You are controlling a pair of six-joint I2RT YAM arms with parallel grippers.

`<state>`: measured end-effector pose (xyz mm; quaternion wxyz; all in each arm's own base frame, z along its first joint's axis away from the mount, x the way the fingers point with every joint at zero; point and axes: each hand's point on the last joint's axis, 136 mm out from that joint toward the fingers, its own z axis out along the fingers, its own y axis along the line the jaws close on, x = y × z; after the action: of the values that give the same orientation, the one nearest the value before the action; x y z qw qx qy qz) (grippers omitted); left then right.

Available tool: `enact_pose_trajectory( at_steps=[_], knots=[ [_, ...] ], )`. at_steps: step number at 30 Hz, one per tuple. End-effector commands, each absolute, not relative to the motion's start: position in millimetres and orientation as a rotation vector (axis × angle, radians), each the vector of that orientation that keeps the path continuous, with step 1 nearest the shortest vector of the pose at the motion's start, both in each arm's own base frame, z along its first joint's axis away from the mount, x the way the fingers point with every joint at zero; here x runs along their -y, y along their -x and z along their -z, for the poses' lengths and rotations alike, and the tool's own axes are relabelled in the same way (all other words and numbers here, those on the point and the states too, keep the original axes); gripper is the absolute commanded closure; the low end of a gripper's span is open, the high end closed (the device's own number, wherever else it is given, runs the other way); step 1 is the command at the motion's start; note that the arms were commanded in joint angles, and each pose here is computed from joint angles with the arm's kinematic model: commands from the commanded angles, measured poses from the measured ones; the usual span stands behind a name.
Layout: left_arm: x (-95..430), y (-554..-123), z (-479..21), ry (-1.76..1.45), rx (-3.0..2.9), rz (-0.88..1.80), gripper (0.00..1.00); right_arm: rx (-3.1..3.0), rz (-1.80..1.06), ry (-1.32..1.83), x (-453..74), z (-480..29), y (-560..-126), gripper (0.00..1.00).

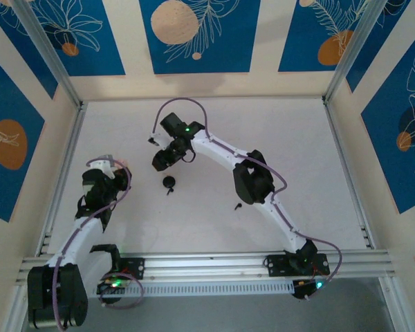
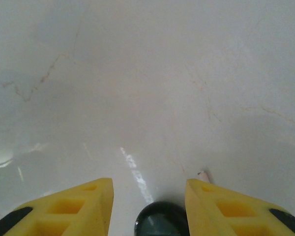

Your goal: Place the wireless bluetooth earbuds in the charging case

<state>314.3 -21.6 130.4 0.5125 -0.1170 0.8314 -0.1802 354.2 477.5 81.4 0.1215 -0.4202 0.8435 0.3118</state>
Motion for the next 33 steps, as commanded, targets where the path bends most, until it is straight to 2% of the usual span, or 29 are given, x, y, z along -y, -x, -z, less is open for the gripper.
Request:
enact_pose_trajectory(
  at_steps=[1, 23, 33],
  knots=[
    [18, -312, -133, 0.300, -1.991, 0.446, 0.92, -2.463, -0.833, 1.345, -476, -68, -345, 0.57],
    [16, -309, -139, 0.293, -1.976, 0.430, 0.92, -2.512, -0.631, 1.379, -460, -27, -362, 0.56],
    [15, -309, -140, 0.292, -1.974, 0.425, 0.92, -2.539, -0.555, 1.391, -448, -12, -369, 0.58]
  ],
)
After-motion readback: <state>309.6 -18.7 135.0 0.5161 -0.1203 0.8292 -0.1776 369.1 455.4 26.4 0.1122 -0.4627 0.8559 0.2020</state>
